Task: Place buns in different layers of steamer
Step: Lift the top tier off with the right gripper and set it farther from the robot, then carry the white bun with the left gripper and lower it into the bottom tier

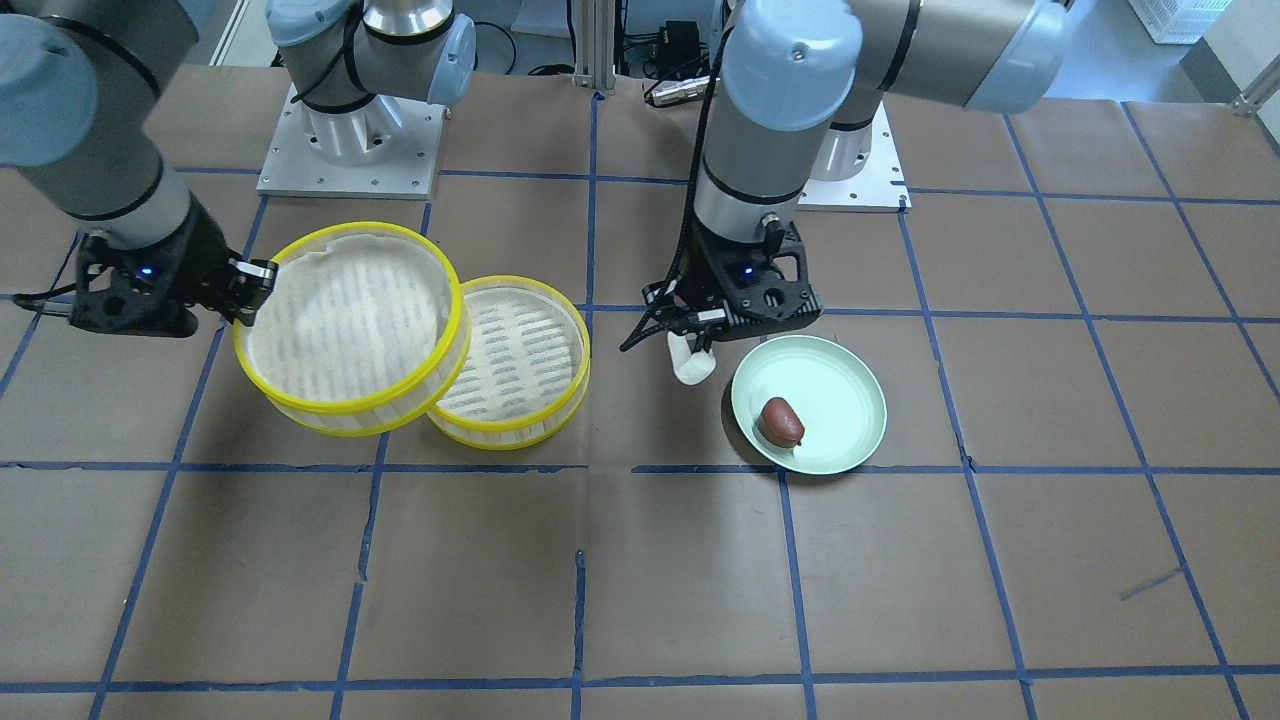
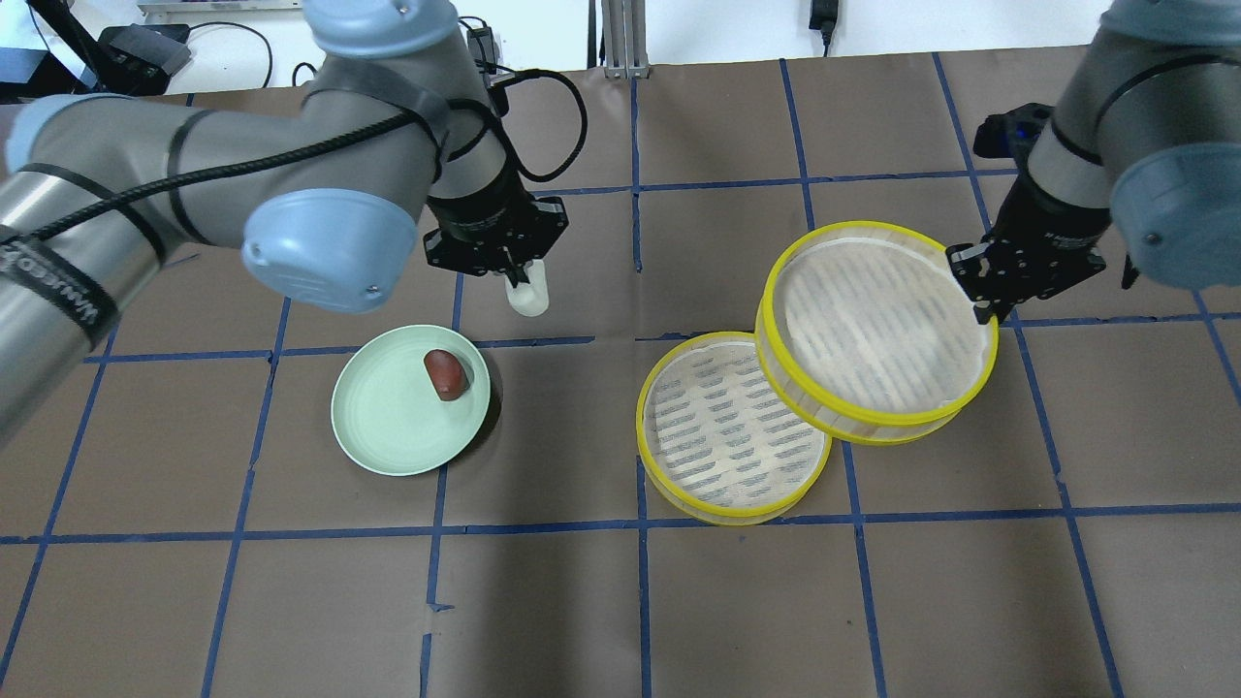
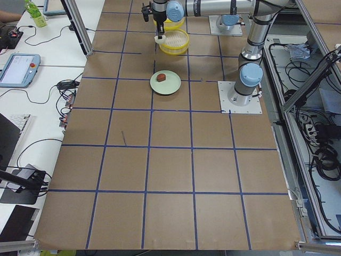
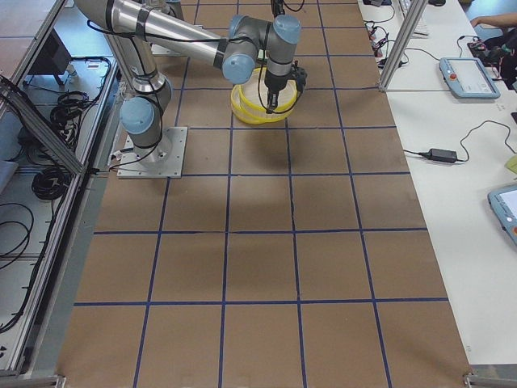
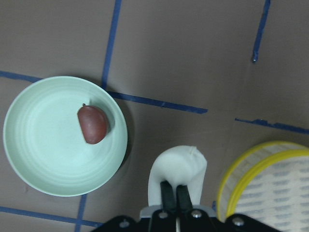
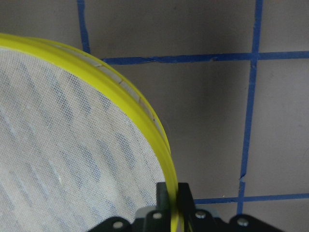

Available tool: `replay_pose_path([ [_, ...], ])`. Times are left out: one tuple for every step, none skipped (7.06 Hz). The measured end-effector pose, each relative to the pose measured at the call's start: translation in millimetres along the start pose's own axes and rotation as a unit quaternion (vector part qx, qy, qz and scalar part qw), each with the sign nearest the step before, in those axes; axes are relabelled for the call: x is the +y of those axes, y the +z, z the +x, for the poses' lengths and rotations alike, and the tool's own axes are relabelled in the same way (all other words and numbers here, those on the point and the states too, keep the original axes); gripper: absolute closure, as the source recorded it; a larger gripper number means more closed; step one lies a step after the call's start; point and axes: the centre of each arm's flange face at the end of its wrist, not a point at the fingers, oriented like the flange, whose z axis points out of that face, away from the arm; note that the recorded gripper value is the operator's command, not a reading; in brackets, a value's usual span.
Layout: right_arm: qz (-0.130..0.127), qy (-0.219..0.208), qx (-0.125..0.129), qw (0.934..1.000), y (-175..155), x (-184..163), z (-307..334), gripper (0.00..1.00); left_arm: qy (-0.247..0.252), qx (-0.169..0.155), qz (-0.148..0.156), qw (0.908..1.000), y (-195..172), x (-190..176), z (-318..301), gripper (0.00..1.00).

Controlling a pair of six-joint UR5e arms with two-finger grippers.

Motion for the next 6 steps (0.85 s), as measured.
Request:
replay_pose_path([
  [-0.005,0.003,-0.001,1.0000,-3.5,-1.1,19.9,0.97,-0.040,0.008,0.008,0.9992,17.4,10.8,27.2,0.99],
  [-0.009,0.007,0.001,0.9999,-4.1,-0.9,30.8,0.98,-0.087,0.012,0.007,0.9961,32.5,23.1,48.5,0.98],
  [-0.011,0.010,0.004,0.9999,-3.7,-0.5,36.2,0.98,-0.128,0.012,0.003,0.9916,44.2,36.8,65.5,0.96],
  [-0.012,0.011,0.005,0.9999,-3.4,-0.3,38.1,0.98,-0.157,0.016,-0.006,0.9874,55.0,49.2,80.3,0.61],
  [-0.012,0.011,0.006,0.9999,-3.2,-0.3,38.4,0.99,-0.180,0.027,-0.019,0.9831,70.0,60.2,97.0,0.08],
  [-0.013,0.012,0.006,0.9998,-3.0,0.0,38.8,1.00,-0.199,0.034,-0.025,0.9790,84.7,71.2,112.4,0.00],
])
